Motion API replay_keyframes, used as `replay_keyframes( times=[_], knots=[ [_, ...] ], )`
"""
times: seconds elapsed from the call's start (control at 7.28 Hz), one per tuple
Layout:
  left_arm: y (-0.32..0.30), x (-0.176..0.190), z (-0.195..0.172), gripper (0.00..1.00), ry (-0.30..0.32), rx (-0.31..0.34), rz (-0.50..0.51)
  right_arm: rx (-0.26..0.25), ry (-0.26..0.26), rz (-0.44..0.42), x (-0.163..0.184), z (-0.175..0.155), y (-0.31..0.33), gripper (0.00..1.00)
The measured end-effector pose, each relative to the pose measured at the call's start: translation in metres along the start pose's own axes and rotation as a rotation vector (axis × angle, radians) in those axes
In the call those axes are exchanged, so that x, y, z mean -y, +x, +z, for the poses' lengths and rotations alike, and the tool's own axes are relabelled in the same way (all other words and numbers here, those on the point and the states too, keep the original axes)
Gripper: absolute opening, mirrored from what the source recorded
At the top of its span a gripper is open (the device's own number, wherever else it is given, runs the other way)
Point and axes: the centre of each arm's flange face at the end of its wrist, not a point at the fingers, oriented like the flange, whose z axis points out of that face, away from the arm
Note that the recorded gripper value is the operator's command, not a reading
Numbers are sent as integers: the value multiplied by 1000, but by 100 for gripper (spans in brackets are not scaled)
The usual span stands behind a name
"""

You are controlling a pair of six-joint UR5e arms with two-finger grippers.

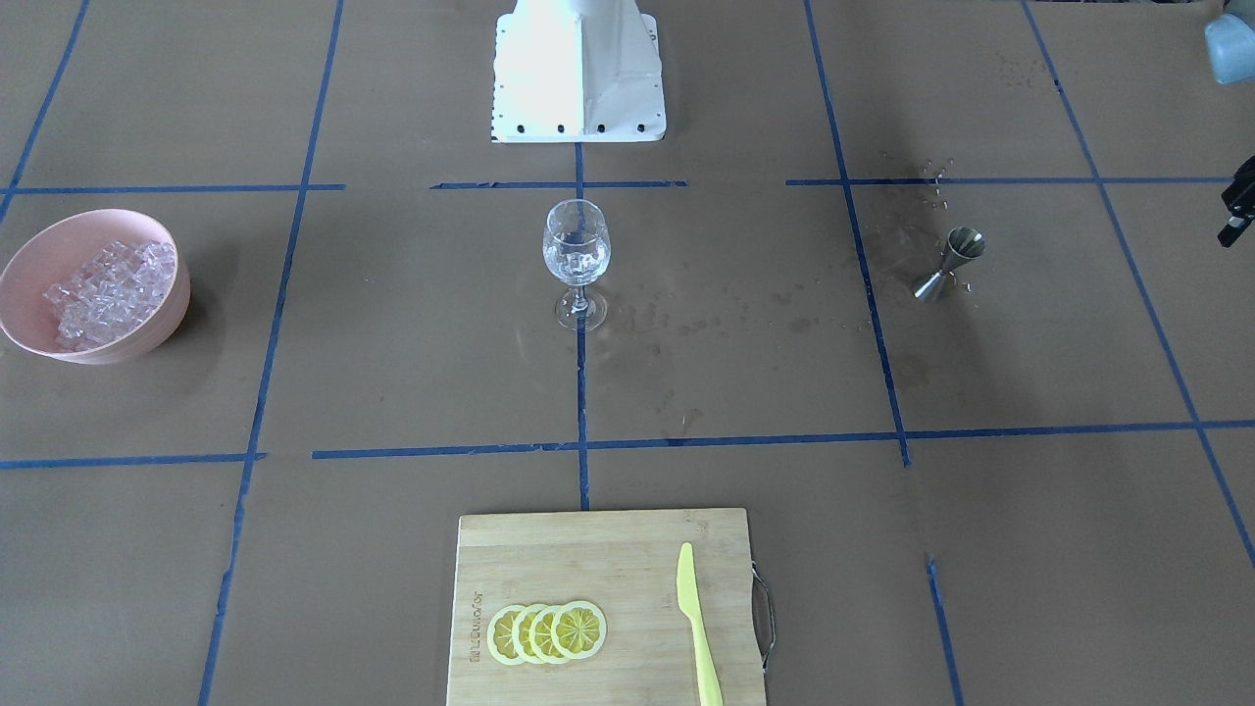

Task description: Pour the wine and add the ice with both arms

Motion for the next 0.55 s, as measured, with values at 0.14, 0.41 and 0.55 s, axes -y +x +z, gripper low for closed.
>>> replay_keyframes(
  times=[0.14, 0.41, 0.55],
  knots=[
    [-12, 17, -32, 100, -37, 16, -29, 1, -7, 1, 0, 1, 3, 100],
    [-25, 14, -55, 100, -86, -1, -87, 26, -7, 13, 0, 1, 1, 100],
    [-24, 2, -55, 100, -93, -25, -100, 47, -6, 17, 0, 1, -1, 100]
  ],
)
